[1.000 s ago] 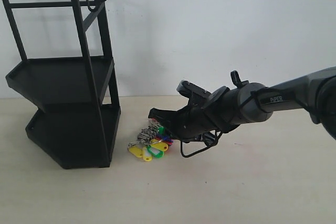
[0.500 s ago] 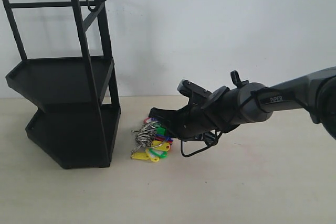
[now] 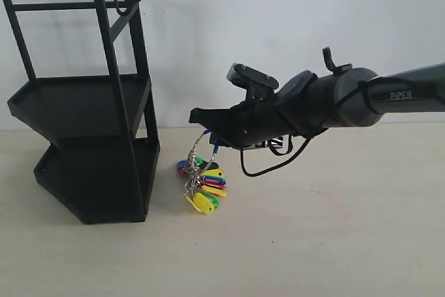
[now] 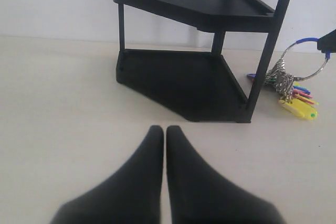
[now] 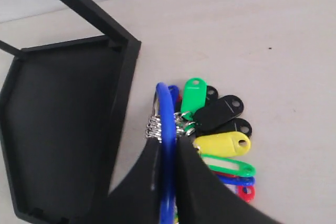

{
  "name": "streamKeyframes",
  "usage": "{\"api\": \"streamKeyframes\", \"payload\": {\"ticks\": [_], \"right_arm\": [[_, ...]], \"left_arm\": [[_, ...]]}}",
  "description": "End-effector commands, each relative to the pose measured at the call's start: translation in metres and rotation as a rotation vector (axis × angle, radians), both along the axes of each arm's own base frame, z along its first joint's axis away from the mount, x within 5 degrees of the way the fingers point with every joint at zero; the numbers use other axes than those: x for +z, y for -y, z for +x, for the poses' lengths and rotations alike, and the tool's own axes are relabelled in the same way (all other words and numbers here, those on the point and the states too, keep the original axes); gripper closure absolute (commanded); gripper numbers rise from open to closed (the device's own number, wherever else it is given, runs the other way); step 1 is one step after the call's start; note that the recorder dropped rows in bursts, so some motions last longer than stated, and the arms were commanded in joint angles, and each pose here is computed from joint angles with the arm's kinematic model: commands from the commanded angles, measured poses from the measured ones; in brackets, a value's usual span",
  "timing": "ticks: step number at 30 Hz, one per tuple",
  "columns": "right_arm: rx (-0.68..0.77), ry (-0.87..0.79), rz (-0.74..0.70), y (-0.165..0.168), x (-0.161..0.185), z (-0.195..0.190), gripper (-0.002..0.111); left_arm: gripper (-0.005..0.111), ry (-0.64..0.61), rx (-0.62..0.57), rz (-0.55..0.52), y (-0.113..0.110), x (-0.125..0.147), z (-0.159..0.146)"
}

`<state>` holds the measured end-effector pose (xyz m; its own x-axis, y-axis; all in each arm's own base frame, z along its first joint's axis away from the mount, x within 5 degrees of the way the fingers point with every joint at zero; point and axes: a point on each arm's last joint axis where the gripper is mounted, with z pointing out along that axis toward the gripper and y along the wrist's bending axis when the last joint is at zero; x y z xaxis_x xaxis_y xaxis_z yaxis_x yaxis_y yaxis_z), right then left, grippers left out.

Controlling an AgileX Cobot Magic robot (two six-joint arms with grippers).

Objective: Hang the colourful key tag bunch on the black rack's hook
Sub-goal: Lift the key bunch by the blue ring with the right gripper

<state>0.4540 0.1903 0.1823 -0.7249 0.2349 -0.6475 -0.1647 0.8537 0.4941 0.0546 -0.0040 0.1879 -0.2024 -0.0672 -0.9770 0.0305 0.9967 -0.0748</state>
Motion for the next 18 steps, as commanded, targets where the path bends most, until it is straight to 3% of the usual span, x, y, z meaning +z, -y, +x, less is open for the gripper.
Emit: {"api": "streamKeyframes", "payload": {"ticks": [1, 8, 13, 16, 18], "right_arm": [[0.037, 0.067, -0.016, 0.012, 0.038, -0.003, 0.108], [0.058, 0.094, -0.047, 0.043, 0.077, -0.01, 0.108], [0.204, 0.139, -0.137, 0.037, 0.095, -0.025, 0.108], [0.099, 0.116, -0.096, 0.055, 0.107, -0.024, 0.108], [0.127, 0.093, -0.093, 0.056, 0.108, -0.027, 0.108]], "left_arm": [[0.102, 0.006, 0.003, 0.008, 0.0, 0.0, 0.0], [0.102, 0.006, 0.003, 0.008, 0.0, 0.0, 0.0], [0.102, 0.006, 0.003, 0.008, 0.0, 0.0, 0.0], [0.102, 0.006, 0.003, 0.008, 0.0, 0.0, 0.0], [0.102, 0.006, 0.003, 0.008, 0.0, 0.0, 0.0]]}}
